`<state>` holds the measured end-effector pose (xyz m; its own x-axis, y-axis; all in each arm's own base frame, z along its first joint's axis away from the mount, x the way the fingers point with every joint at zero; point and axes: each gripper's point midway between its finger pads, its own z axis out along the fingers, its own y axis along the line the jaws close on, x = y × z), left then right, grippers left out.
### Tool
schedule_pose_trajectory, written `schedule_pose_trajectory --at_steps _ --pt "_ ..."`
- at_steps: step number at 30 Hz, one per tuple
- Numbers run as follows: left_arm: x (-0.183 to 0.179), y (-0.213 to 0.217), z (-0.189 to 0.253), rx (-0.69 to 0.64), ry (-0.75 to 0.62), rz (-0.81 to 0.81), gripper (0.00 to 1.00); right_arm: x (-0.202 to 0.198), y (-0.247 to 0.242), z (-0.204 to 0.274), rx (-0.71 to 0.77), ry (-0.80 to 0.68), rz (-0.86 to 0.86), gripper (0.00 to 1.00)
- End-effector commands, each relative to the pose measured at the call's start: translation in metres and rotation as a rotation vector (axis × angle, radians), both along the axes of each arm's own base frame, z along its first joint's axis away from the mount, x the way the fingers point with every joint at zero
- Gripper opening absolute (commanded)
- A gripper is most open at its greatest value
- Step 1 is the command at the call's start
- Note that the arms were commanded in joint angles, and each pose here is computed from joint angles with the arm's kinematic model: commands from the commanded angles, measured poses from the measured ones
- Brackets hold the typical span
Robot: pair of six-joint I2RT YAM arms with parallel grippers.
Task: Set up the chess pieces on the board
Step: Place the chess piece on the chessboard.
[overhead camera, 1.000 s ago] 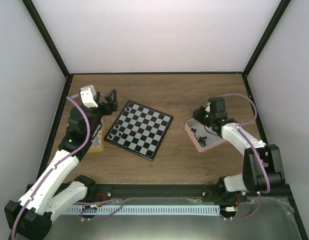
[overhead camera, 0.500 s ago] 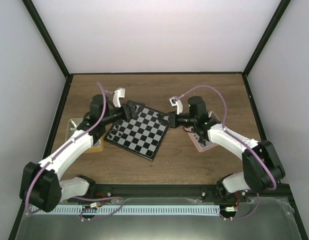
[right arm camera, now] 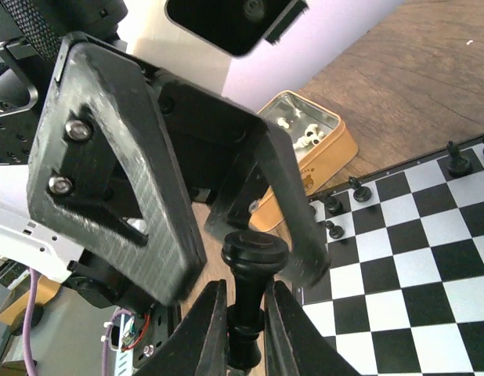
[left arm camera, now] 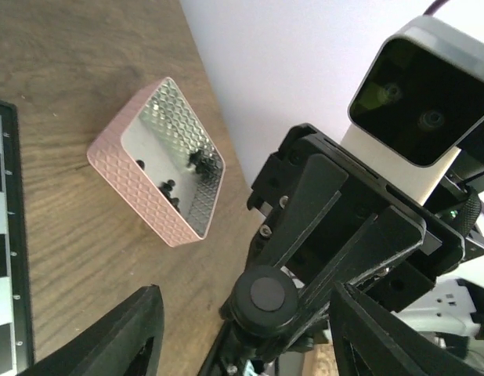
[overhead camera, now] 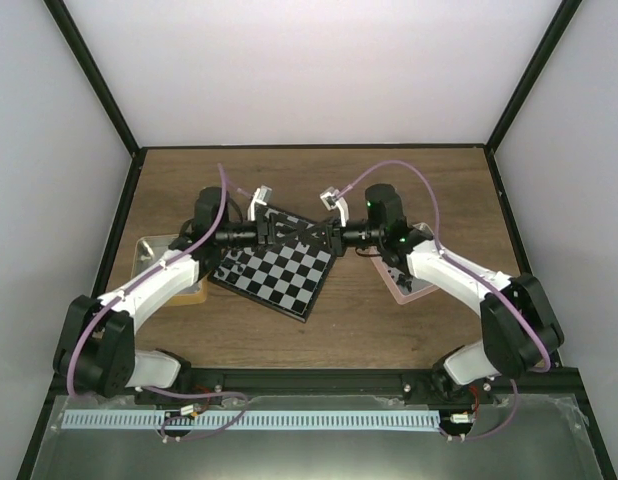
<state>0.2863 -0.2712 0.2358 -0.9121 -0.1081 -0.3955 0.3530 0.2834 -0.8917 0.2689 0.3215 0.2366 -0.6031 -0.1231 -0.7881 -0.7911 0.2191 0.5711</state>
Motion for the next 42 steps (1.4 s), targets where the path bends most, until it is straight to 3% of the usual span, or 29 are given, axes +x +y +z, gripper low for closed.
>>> schedule_pose_trajectory --at_steps 1,6,9,14,16,19,23,29,34,42 --pt "-0.008 -0.008 0.012 -0.047 -0.014 -0.076 0.56 0.001 0.013 0.014 0.014 -0.049 0.050 0.07" --pt "-0.008 -0.007 0.011 -0.040 -0.018 -0.074 0.27 0.002 0.016 0.013 0.005 -0.044 0.040 0.07" --pt "-0.007 -0.006 0.009 -0.031 -0.020 -0.063 0.18 0.003 0.015 0.013 0.000 -0.038 0.024 0.09" --pt "-0.001 -0.004 0.017 -0.030 -0.045 -0.018 0.12 -0.002 0.013 0.013 0.020 0.004 0.022 0.28" --pt "0.003 -0.003 0.023 -0.040 -0.051 0.014 0.12 -0.008 0.011 0.015 0.054 0.024 0.023 0.40" --pt "0.008 -0.001 0.031 -0.072 -0.037 0.058 0.12 -0.006 0.004 0.020 0.115 0.052 -0.060 0.51" --pt "0.015 0.003 0.037 -0.150 0.073 0.142 0.13 0.008 -0.004 0.023 0.194 0.155 -0.213 0.54" --pt "0.019 0.009 0.040 -0.283 0.228 0.227 0.14 0.020 0.002 0.027 0.274 0.240 -0.301 0.54" --pt "0.022 0.013 0.041 -0.328 0.280 0.264 0.13 0.030 0.011 0.033 0.317 0.274 -0.342 0.53" --pt "0.025 0.016 0.030 -0.330 0.320 0.304 0.13 0.034 0.018 0.032 0.321 0.317 -0.329 0.30"
